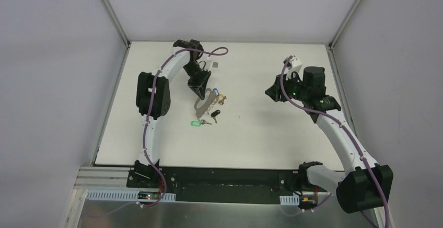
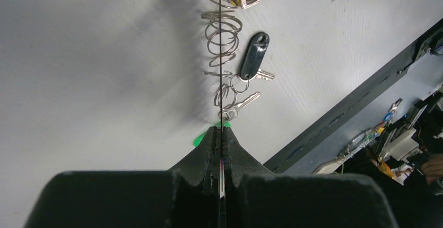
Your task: Put the keys on the keyring
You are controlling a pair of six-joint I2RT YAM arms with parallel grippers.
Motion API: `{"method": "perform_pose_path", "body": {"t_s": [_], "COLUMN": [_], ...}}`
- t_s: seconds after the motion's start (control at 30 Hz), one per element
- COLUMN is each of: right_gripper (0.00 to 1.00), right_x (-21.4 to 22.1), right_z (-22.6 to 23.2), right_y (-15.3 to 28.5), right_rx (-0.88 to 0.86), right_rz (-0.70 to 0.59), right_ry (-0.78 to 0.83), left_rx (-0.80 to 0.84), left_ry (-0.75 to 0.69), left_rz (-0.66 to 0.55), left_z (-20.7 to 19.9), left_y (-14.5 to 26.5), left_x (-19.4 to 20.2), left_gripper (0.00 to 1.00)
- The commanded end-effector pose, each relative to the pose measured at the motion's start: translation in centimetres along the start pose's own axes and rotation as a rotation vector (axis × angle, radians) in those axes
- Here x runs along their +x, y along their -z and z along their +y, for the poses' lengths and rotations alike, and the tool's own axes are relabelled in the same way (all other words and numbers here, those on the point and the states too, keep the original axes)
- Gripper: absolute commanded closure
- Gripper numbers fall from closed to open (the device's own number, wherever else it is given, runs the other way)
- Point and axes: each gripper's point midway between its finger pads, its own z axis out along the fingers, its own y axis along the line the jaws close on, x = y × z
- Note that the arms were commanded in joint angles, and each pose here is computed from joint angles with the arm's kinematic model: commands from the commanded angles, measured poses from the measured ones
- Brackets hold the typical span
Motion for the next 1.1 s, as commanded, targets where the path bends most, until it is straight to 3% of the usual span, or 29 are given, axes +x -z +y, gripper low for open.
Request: {"method": "perform_pose_path", "body": {"t_s": [0.0, 0.8, 1.07], "right_gripper": [0.57, 0.55, 0.55], "right_x": [-0.7, -0.5, -0.5], "right_z": [0.5, 0.8, 0.9], "right_y": [-0.1, 0.5, 0.7], "right_rx": [-0.040, -0.058, -0.063], "right_rz": [-0.032, -0.038, -0.041], "right_ry": [-0.007, -0.014, -0.013], "left_rx": [0.000, -0.159, -0.218], "left_ry": [-0.023, 0.052, 0.031], "left_rz": [-0.020, 0.047, 0.069], "left_z": [0.2, 8.5, 10.2], "left_y": [1.7, 3.4, 4.0], "left_x": [-0.3, 2.8, 3.1], "left_gripper": [1.00, 1.00, 0.84]}}
